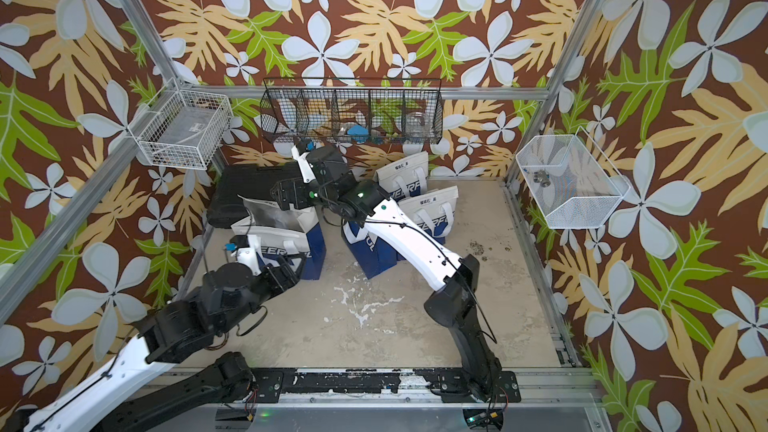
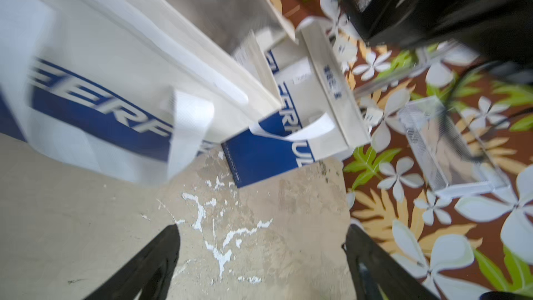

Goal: Open the takeout bag
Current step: Place the takeout bag at the center of the board, then move the takeout bag to the center of the board.

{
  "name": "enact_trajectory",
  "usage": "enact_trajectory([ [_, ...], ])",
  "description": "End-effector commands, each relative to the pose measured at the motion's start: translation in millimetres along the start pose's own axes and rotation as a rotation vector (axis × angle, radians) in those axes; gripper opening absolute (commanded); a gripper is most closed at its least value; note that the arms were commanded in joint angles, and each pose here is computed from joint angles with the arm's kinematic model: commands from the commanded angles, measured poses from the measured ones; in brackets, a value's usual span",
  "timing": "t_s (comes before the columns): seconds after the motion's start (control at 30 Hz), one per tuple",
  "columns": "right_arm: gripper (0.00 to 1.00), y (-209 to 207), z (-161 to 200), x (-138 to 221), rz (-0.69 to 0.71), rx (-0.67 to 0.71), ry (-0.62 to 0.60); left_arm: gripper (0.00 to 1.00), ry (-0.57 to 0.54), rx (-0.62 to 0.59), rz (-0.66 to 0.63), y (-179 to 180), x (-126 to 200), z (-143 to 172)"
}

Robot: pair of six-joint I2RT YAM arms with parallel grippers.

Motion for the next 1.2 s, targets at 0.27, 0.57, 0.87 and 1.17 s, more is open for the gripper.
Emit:
enact_trajectory([
  [0.27, 0.98, -57, 34, 126, 0.262, 0.036, -0.131, 0.83, 0.076, -0.072, 0.222, -13, -83, 56],
  [0.57, 0.97, -121, 124, 151, 0.449, 0.048, -0.082, 0.72, -0.019, -0.138, -0.041, 32, -138, 44],
  [0.87, 0.94, -137, 94, 120, 0.491, 0.122, 0.007, 0.71, -0.102, -0.145, -0.324, 99, -127, 3],
  [1.17, 0.58, -152, 92, 87, 0.546, 0.175, 0.086, 0.71, -0.095, -0.118, -0.264, 99, -118, -5],
])
Point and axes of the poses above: each gripper's point midway between its finger pads, its own x axis back along the fingers, its own y axis along the line the jaws close on, z = x × y, the point moved 5 cm from there along x, back along the fingers, and after that the axes turned 7 degrees about -x, right-handed, at the moved point
